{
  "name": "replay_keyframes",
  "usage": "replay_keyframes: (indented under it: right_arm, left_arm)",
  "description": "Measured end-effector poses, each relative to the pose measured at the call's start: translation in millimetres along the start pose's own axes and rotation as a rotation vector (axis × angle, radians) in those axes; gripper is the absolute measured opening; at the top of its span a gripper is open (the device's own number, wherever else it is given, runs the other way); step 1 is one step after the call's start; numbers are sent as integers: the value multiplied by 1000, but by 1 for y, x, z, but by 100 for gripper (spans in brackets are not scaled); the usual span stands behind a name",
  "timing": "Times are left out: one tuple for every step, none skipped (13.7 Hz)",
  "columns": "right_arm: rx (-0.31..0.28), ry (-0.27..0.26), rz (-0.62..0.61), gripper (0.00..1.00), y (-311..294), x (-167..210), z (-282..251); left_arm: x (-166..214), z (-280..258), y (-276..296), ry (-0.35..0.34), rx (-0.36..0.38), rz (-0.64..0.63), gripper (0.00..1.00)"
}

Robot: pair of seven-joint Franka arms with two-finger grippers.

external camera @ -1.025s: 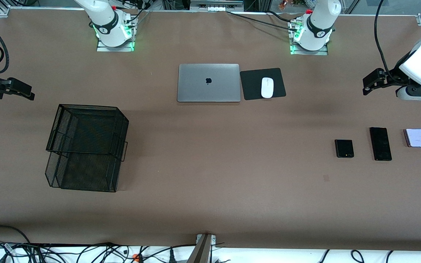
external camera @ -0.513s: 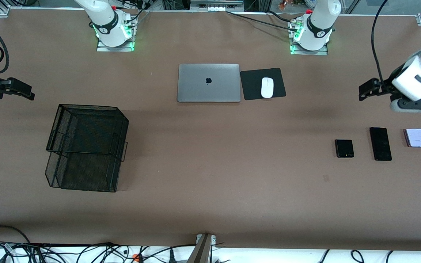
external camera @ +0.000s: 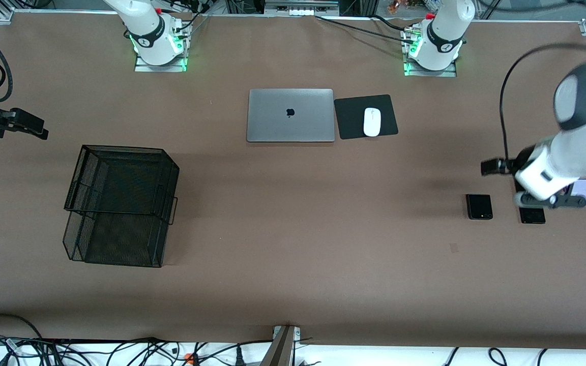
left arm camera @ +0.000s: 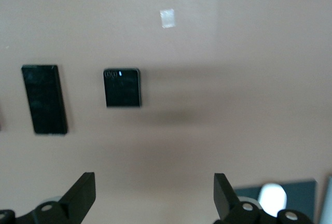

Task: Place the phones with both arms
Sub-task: 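Reach the left gripper down to the small black flip phone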

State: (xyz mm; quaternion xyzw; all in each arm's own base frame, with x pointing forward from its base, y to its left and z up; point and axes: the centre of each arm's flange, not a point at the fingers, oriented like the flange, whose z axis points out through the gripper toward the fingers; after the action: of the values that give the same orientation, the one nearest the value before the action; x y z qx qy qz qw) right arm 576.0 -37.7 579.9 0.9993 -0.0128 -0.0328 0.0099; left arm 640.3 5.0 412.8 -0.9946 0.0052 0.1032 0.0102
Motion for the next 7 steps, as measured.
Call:
replay_keyframes:
  right_arm:
    - [0,0,0,100,0,0,0]
    - [0,0,0,100,0,0,0]
    - [0,0,0,100,0,0,0]
    - [0,0,0,100,0,0,0]
    - [0,0,1,100,0,0,0]
    - [0,1,1,100,0,0,0]
    - [0,1,1,100,0,0,0]
  left_arm:
    - [14,31,-11,10,-5,11,100]
    - [25,62,-21,36,-8,13,100]
    - [31,91,-29,70,-9,7,100]
    - [33,119,-38,103,-11,-2,100]
    - [32,143,-46,131,-12,-7,100]
    - [30,165,-52,153,-7,-9,100]
    - [29,183,-59,168,5,-7,100]
